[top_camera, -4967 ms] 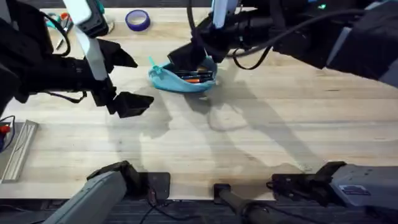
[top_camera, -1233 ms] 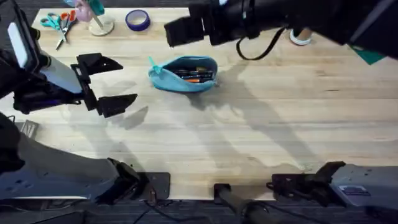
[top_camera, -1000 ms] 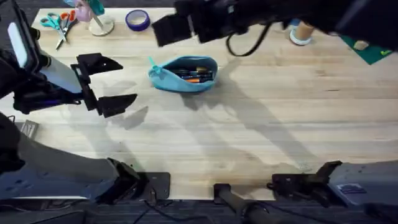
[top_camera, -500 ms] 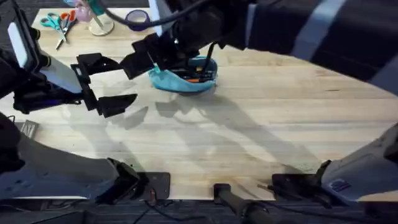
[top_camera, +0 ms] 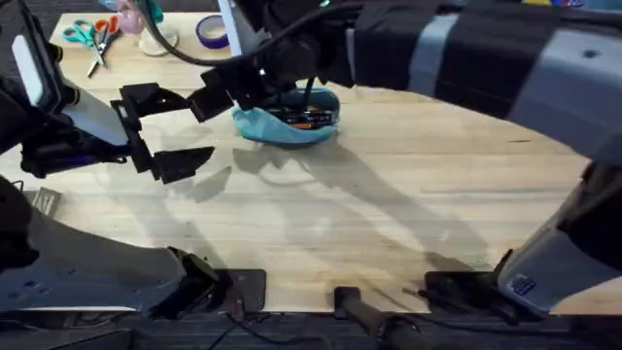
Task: Unzip the bag, pick up the pens from the table one at a time and place them inside, then zip the bag closed.
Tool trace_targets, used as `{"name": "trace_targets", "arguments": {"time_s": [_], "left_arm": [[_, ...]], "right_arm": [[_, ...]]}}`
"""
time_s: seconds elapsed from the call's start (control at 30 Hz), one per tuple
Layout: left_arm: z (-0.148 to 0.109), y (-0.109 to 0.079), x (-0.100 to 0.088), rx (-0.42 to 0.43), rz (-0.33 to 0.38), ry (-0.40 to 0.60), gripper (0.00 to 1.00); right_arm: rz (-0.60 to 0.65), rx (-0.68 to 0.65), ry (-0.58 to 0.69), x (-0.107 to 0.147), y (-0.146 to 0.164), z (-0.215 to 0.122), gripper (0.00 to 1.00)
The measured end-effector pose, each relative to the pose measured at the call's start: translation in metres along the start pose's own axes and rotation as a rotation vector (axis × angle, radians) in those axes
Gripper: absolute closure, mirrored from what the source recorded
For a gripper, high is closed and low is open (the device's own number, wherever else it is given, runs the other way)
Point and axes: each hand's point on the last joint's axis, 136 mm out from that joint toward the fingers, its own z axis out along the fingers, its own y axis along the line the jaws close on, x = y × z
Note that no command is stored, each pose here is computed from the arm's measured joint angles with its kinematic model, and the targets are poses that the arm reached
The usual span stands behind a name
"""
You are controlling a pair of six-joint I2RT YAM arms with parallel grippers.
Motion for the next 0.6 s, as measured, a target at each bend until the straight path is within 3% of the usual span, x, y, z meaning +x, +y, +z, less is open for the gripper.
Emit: {"name": "trace_targets", "arguments": {"time_s": [0.4,0.6], "left_arm": [[0.000,0.000,0.000,0.000,0.000,0.000,0.007],[0.000,0.000,0.000,0.000,0.000,0.000,0.007]], "right_arm": [[-0.069,0.092,0.005,0.009,-0.025,0.033,0.010],[-0.100,0.127,-0.007,0.006,-0.031,0.032,0.132]]}}
